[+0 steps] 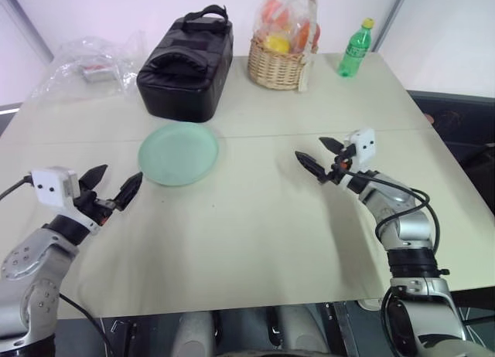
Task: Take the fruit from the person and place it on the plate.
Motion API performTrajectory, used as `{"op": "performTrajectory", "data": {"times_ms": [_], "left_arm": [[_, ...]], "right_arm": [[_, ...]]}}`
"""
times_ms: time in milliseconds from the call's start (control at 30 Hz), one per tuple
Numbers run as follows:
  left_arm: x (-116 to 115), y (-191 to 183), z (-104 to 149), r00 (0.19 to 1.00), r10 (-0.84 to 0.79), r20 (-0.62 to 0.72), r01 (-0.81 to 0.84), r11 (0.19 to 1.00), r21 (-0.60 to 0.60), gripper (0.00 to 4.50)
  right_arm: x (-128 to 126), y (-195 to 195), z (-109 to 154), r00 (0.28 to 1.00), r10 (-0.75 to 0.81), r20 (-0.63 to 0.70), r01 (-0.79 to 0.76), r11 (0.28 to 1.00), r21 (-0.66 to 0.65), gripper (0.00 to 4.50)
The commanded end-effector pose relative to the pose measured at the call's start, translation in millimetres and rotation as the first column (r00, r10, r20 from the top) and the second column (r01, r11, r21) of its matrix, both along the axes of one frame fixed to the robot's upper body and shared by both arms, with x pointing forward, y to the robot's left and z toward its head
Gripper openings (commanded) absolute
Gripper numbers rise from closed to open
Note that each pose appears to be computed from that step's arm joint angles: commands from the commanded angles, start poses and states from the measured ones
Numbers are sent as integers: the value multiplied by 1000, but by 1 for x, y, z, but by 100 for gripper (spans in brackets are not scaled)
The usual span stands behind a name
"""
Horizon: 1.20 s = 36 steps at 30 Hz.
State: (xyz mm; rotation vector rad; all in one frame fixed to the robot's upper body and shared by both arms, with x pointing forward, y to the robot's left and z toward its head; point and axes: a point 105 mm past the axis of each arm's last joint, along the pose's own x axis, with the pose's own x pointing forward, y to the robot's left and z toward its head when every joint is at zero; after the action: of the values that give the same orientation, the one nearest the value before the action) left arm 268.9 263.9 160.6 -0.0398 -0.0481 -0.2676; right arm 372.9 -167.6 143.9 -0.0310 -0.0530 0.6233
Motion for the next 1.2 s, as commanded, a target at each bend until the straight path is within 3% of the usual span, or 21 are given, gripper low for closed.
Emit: {"op": "performTrajectory", "data": {"times_ms": [33, 667, 900, 1000, 1200], "left_arm": [[-1, 1, 11, 999, 8, 44, -9, 1000, 30, 450], [0, 6, 14, 997, 41, 68, -45, 998, 49, 450], [1, 8, 16, 995, 54, 81, -59, 997, 55, 450], [3, 0, 30, 991, 33, 130, -41, 997, 61, 450], [21, -55, 89, 948, -81, 308, 75, 997, 30, 450]], "right_arm": [[0, 4, 16, 998, 10, 66, -10, 1000, 3, 445], [3, 10, 22, 996, 34, 87, -34, 999, -4, 445], [-42, 40, 63, 920, 392, 23, -391, 908, 149, 445], [-42, 39, 71, 924, 382, 26, -382, 915, 129, 445], [-39, 39, 69, 934, 357, 22, -357, 926, 120, 445]]}}
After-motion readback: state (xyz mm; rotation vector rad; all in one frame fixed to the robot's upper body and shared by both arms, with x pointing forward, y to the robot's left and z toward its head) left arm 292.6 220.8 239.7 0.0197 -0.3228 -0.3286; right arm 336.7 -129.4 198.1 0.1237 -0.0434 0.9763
